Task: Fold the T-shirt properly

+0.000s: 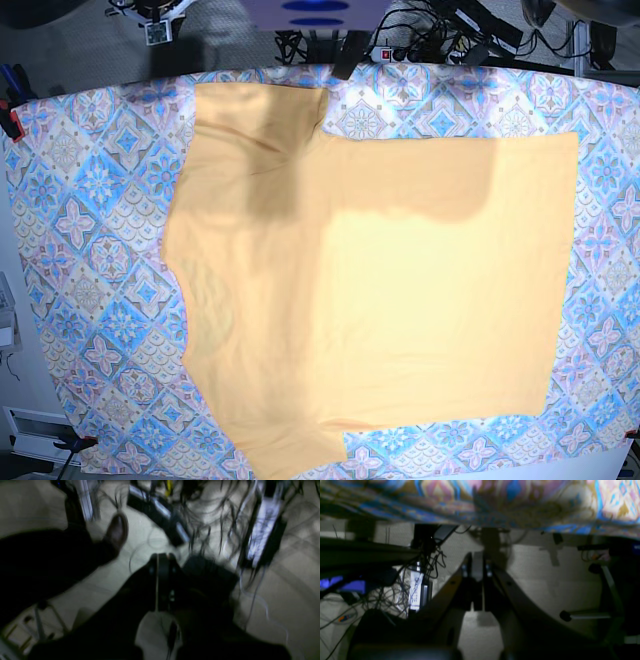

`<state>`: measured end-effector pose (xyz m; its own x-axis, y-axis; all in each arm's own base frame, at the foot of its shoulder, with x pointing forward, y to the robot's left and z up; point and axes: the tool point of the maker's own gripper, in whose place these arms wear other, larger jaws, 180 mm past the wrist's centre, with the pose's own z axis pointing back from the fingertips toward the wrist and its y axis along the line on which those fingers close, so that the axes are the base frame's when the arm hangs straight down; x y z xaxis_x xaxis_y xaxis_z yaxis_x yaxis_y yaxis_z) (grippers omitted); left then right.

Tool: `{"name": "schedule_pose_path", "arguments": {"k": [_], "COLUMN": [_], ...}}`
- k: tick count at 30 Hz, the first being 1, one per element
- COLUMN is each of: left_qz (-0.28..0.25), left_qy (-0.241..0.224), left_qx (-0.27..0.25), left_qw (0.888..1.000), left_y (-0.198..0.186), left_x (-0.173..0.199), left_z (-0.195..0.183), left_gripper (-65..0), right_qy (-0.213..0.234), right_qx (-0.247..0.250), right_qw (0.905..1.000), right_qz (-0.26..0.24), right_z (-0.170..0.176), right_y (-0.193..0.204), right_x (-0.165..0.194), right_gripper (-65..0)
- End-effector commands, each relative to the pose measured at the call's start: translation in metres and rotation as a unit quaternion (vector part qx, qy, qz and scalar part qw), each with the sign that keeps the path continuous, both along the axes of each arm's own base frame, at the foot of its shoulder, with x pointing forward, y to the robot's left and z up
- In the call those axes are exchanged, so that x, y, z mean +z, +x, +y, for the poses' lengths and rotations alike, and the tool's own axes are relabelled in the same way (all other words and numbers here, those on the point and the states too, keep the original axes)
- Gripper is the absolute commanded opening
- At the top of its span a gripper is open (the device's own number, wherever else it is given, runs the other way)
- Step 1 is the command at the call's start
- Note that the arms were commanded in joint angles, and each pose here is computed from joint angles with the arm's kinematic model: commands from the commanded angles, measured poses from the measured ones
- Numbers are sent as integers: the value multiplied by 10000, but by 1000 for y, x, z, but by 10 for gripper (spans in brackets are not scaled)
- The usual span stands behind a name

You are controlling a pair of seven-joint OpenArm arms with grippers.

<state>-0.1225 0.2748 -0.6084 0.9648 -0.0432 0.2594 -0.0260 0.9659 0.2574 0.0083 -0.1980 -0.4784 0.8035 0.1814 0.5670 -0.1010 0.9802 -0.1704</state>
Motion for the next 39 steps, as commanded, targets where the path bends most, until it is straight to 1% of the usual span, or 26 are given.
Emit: {"name": "schedule_pose_path", "arguments": {"k": [1, 4, 5, 7, 9, 11, 12, 15, 17, 19, 21, 23, 24, 25, 27, 30, 32, 33, 35, 36, 38, 39], "left_qz": [-91, -343, -408, -772, -1202, -1626, -1866, -2333, -2821, -3212, -3606, -3875, -4059, -4176, -4453, -4729, -4874, -4925, -4925, -4869, -4661, -4601], "left_qy": [22, -104, -139, -244, -310, -344, -353, -377, -386, -417, -438, -453, -462, -479, -589, -646, -679, -713, -763, -774, -793, -796], "left_qx": [-33, -22, -112, -364, -617, -856, -921, -1000, -1131, -1260, -1340, -1405, -1445, -1469, -1508, -1577, -1560, -1505, -1431, -1410, -1359, -1351], "left_qw": [10000, 9994, 9990, 9960, 9903, 9824, 9775, 9665, 9519, 9376, 9220, 9100, 9012, 8954, 8806, 8645, 8564, 8542, 8551, 8585, 8706, 8739], "left_y": [6, 34, 41, 65, 88, 108, 121, 139, 160, 178, 201, 212, 221, 223, 236, 244, 245, 244, 237, 233, 226, 224], "left_x": [0, -8, -9, -8, -3, 6, 11, 25, 44, 62, 80, 97, 107, 116, 133, 156, 169, 173, 177, 176, 168, 166], "left_z": [1, -15, -19, -31, -40, -46, -48, -55, -60, -67, -74, -79, -82, -86, -100, -109, -115, -120, -126, -127, -127, -127], "left_gripper": [-650, -650, -650, -650, -650, -650, -650, -650, -650, -650, -650, -650, -650, -650, -650, -650, -650, -650, -650, -650, -650, -650], "right_qy": [-24, -24, -24, -24, -24, -28, -28, -25, -31, -38, -36, -39, -39, -51, -65, -66, -59, -52, -57, -63, -62, -62], "right_qx": [44, 43, 43, 43, 43, 35, 34, 25, 13, -3, -7, -12, -12, -23, -44, -47, -38, -31, -34, -39, -38, -38], "right_qw": [10000, 10000, 10000, 10000, 10000, 10000, 10000, 10000, 10000, 10000, 10000, 10000, 10000, 10000, 10000, 9999, 9999, 9999, 9999, 9999, 9999, 9999], "right_qz": [-22, -22, -22, -22, -22, 23, 23, -92, -55, 36, 28, 20, -3, -6, -48, -64, -85, -99, -108, -109, -117, -117], "right_z": [-1, -1, -1, -1, -1, -2, -2, -2, -3, -4, -4, -4, -4, -5, -7, -7, -6, -6, -6, -7, -7, -7], "right_y": [-4, -4, -4, -4, -4, -7, -7, 4, 2, -4, -1, 1, 4, 4, 8, 10, 12, 13, 13, 13, 14, 14], "right_x": [4, 4, 4, 4, 4, 2, 1, 0, -3, -8, -10, -11, -11, -11, -10, -11, -10, -9, -9, -8, -8, -8], "right_gripper": [-650, -650, -650, -650, -650, -650, -650, -650, -650, -650, -650, -650, -650, -650, -650, -650, -650, -650, -650, -650, -650, -650]}}
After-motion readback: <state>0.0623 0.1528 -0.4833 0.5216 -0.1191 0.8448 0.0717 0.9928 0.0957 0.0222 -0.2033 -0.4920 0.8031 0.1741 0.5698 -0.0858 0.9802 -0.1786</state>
